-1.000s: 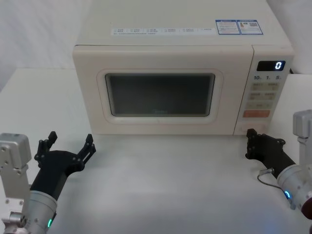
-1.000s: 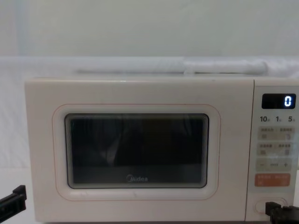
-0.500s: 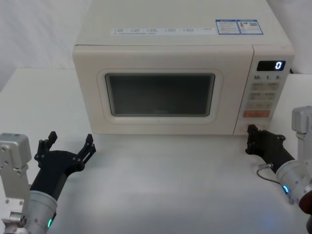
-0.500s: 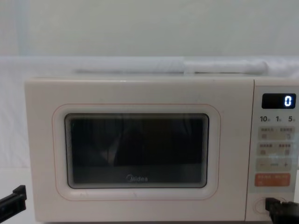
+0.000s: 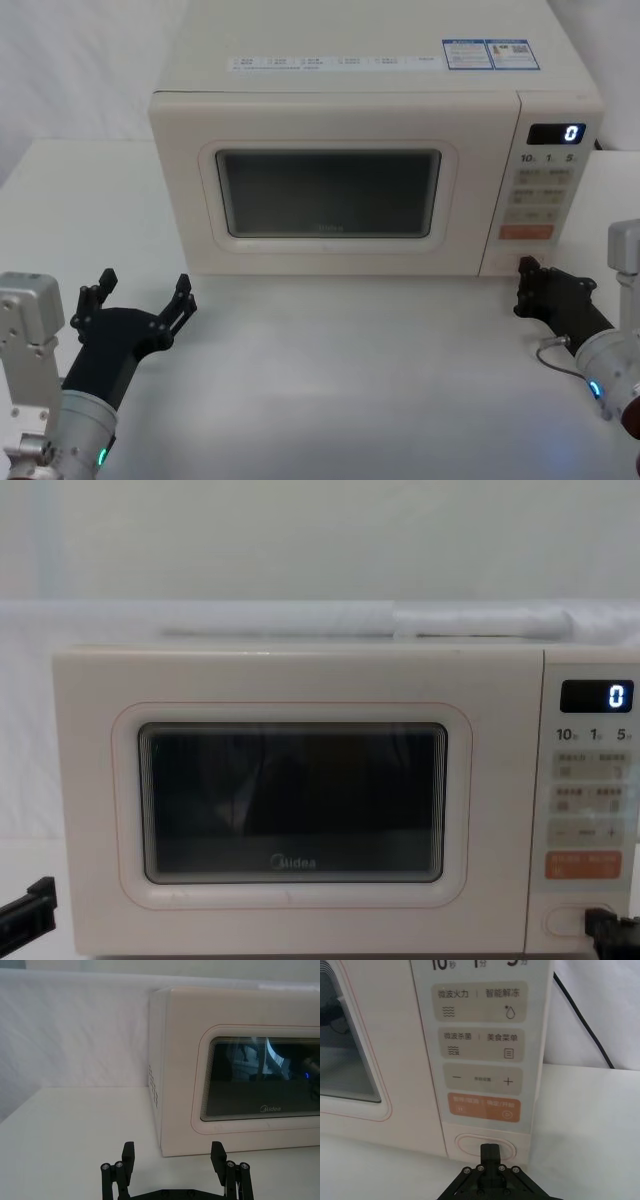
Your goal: Press the button to open the microwave door with one hand; close the microwave door with the other hand.
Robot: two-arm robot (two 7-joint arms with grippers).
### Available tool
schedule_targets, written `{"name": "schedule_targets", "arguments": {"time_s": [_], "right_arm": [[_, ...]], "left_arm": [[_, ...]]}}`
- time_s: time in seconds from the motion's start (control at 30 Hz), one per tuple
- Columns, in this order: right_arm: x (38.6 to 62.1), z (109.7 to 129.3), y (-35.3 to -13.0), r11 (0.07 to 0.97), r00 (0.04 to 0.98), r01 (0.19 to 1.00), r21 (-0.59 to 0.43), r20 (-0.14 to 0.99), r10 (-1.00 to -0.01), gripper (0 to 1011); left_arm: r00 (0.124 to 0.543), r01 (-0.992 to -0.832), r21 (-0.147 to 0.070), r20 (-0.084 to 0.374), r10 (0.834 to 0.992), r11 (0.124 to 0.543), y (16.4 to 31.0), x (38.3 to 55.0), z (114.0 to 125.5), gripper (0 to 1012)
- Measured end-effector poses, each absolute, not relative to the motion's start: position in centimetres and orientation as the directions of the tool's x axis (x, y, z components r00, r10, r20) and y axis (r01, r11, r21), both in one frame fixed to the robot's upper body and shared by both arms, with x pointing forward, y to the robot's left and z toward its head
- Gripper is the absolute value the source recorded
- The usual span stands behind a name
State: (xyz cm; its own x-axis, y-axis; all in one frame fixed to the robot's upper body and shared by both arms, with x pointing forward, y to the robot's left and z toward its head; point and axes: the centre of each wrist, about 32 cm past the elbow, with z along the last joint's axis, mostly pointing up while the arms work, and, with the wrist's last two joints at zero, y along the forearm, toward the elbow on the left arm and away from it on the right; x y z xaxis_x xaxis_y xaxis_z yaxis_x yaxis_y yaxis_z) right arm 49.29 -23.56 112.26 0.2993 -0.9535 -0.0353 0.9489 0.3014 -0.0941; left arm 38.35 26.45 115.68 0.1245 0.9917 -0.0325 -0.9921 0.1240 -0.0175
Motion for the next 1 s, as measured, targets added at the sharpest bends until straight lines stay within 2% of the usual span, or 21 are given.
{"name": "schedule_targets", "arguments": {"time_s": [1.0], "right_arm": [[50.3, 111.8, -23.0, 0.279, 0.277, 0.956, -0.094, -0.036, -0.96, 0]], "left_arm": [[0.125, -0.992, -0.018, -0.033, 0.992, 0.124, 26.5, 38.4, 115.7, 1001]]}}
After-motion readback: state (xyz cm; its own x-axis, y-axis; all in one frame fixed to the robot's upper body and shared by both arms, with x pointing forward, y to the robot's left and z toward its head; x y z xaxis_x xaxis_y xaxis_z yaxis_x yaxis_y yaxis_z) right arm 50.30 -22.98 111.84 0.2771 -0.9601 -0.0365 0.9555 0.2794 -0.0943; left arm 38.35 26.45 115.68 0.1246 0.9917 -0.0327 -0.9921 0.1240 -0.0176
